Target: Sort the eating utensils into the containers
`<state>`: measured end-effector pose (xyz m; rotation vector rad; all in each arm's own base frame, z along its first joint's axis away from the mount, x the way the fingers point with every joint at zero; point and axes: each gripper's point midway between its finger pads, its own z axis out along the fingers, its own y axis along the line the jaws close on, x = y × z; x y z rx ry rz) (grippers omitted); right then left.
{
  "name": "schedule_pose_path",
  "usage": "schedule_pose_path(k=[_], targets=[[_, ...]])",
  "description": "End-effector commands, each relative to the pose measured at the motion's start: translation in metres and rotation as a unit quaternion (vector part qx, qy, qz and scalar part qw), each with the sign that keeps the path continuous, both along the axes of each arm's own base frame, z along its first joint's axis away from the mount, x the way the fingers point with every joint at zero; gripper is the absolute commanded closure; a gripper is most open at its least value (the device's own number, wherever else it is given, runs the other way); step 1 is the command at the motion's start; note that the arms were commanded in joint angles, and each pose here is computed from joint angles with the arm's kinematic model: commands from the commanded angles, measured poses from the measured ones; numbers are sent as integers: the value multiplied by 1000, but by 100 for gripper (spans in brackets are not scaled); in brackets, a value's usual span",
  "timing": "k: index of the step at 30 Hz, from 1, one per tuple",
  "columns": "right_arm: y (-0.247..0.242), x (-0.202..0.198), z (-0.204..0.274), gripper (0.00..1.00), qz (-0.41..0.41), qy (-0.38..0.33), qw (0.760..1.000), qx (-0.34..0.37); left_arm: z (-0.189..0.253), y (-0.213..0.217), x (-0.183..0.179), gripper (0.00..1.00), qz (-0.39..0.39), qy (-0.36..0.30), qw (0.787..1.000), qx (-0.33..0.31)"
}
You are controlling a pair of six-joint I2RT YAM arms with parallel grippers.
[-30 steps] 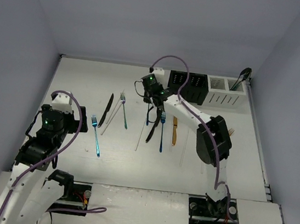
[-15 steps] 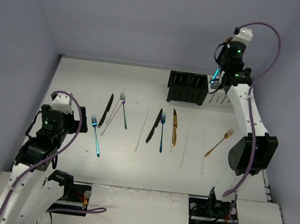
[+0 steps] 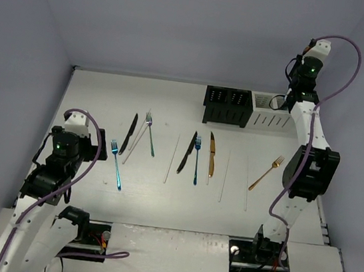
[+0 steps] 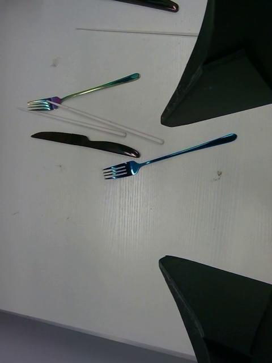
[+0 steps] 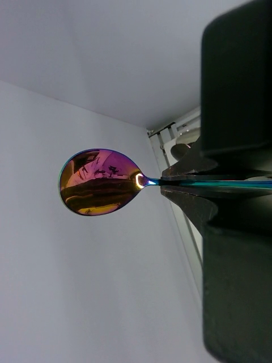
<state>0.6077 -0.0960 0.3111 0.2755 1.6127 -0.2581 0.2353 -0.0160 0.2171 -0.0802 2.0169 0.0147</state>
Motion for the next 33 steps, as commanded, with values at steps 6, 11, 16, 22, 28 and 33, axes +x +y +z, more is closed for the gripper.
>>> schedule_pose_path(k=[6, 11, 16, 22, 28, 33], targets=[[-27, 22, 8, 100, -9, -86, 996, -13, 25, -2, 14, 3, 0, -49, 999, -8], [-28, 32, -19, 100, -7, -75, 997, -8, 25, -4, 15, 3, -5, -48, 999, -8], [-25, 27, -52, 100, -1, -51, 999, 1, 25, -4, 16, 2, -7, -49, 999, -8], [-18, 8, -68, 99, 2, -43, 999, 23, 28, -4, 15, 3, -9, -58, 998, -10], [-6, -16, -55, 73, 4, -48, 998, 33, 33, -4, 11, 3, -10, -69, 997, -12], [-3, -61, -20, 51, -26, -48, 997, 58, 37, -4, 8, 3, -11, -78, 997, -18]])
